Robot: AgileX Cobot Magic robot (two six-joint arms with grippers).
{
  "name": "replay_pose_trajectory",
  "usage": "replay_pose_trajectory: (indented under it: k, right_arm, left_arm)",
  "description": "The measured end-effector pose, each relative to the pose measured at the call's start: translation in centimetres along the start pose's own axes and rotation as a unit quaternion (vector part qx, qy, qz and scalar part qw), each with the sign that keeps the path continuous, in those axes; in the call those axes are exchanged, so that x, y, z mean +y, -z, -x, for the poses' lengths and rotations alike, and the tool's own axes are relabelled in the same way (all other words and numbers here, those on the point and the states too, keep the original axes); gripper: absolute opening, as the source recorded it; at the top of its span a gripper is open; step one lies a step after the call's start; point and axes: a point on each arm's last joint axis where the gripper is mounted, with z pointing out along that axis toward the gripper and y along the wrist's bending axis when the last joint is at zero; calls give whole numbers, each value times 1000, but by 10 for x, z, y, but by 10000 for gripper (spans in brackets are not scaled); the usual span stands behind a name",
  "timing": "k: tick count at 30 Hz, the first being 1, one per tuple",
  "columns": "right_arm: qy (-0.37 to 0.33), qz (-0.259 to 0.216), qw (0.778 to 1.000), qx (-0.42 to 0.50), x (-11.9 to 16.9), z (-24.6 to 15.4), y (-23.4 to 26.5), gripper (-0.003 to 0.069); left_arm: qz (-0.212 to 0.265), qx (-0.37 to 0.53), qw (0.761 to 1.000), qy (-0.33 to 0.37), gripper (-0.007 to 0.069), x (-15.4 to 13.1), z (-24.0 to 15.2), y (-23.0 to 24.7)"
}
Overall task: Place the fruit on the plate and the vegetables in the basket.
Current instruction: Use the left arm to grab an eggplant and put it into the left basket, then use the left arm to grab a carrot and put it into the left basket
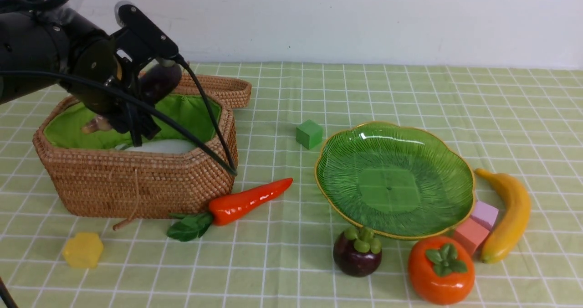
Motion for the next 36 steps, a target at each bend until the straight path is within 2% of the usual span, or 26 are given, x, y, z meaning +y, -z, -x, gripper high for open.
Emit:
replay_pose_trajectory:
  k: [6, 9, 11, 14, 16, 17, 18, 19, 21, 23, 25, 27, 32, 36]
  right_arm:
    - [0, 0, 1000, 0, 0, 0, 0, 104]
    - [0, 0, 1000, 0, 0, 0, 0, 106]
    - [0, 1, 1000, 1, 0, 0, 0, 106]
    - [0, 3, 1000, 5, 1, -1, 0, 107]
    - [0, 7, 1000, 10, 1, -2, 0, 107]
    - [0, 8, 1000, 11, 1, -2, 0, 107]
    - [0, 16, 1000, 23, 3, -4, 0, 107]
    - [0, 17, 1000, 25, 3, -5, 0, 107]
    - [-1, 36, 998, 53, 7, -10, 1, 107]
    - [-7, 51, 996, 76, 9, -14, 2, 107]
    - [-10, 68, 992, 102, 12, -18, 3, 107]
    - [-11, 76, 990, 115, 14, -21, 3, 107]
    - [-10, 90, 987, 136, 16, -24, 5, 109]
    - [-8, 89, 986, 140, 16, -25, 5, 110]
  left_arm:
    - [2, 3, 1000, -3, 611, 1, -1, 0]
    - [-4, 8, 1000, 4, 606, -1, -1, 4]
    - [-14, 10, 1000, 18, 576, -5, 1, 11]
    - [-41, -4, 997, 62, 498, -16, 9, 26]
    - [-84, -22, 992, 96, 356, -36, 21, 48]
    - [-92, -24, 991, 94, 329, -41, 23, 51]
    - [-128, -24, 989, 75, 220, -61, 29, 66]
    - [-133, -26, 988, 72, 206, -64, 30, 67]
    - [-199, -2, 980, 30, 60, -99, 33, 81]
    - [-243, 15, 970, 2, -14, -124, 35, 88]
    - [-273, 33, 961, -18, -13, -142, 35, 86]
    - [-277, 40, 959, -32, -12, -149, 36, 82]
    - [-281, 67, 956, -50, 100, -162, 47, 57]
    - [-255, 71, 961, -77, 319, -168, 64, 30]
